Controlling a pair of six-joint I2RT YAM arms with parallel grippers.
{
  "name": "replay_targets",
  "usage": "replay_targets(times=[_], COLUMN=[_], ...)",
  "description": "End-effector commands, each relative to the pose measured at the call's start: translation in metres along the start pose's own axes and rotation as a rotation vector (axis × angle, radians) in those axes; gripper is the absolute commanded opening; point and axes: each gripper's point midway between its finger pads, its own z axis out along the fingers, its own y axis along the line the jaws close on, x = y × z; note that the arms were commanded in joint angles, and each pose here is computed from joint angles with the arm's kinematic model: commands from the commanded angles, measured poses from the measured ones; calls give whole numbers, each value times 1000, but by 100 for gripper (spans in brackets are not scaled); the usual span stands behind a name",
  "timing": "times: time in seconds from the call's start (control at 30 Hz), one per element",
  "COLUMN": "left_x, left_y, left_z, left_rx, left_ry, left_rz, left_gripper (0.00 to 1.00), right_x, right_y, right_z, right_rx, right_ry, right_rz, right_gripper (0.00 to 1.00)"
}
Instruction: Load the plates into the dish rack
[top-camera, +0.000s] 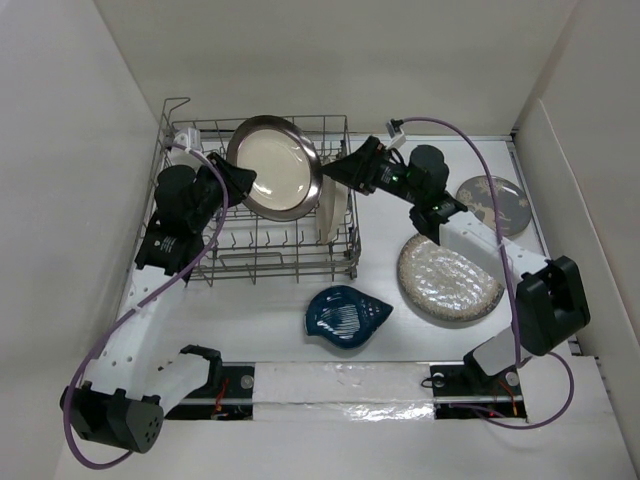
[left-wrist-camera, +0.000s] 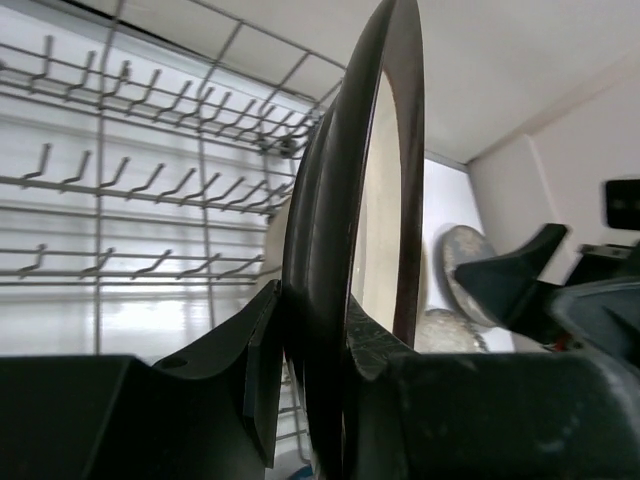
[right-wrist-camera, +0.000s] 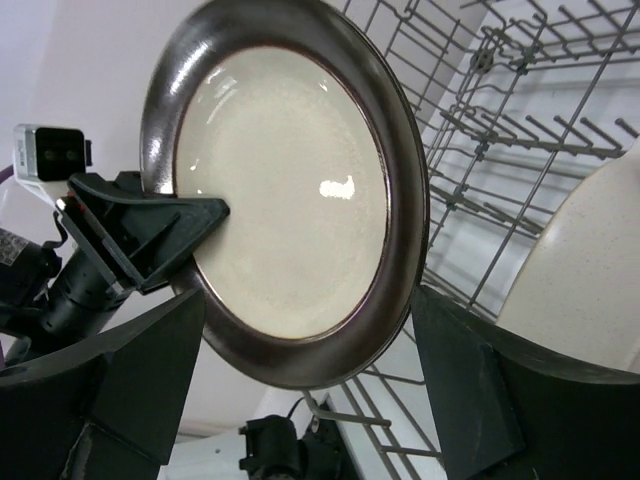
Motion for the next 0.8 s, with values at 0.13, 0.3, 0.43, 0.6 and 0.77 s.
replay_targets(times=[0.13, 0.3, 0.43, 0.6, 0.77], left_x=[-83, -100, -106, -104, -110], left_y=[-33, -44, -47, -54, -37], left_z=[-25, -32, -33, -22, 8], left_rx=[57, 56, 43, 10, -106], left_ry=[-239, -267, -272, -214, -180], left_rz=[56, 72, 86, 131, 151], left_gripper=[0, 0, 0, 0, 0], right_x=[-29, -37, -40, -62, -95], right_y=[32, 18, 11, -23, -9], right_z=[-18, -24, -28, -43, -92], right_rx=[-89, -49, -15, 204, 291], right_ry=[-75, -88, -102, -206, -348], right_rz=[-116, -137, -153, -243, -335], right_gripper=[94, 100, 100, 100, 100])
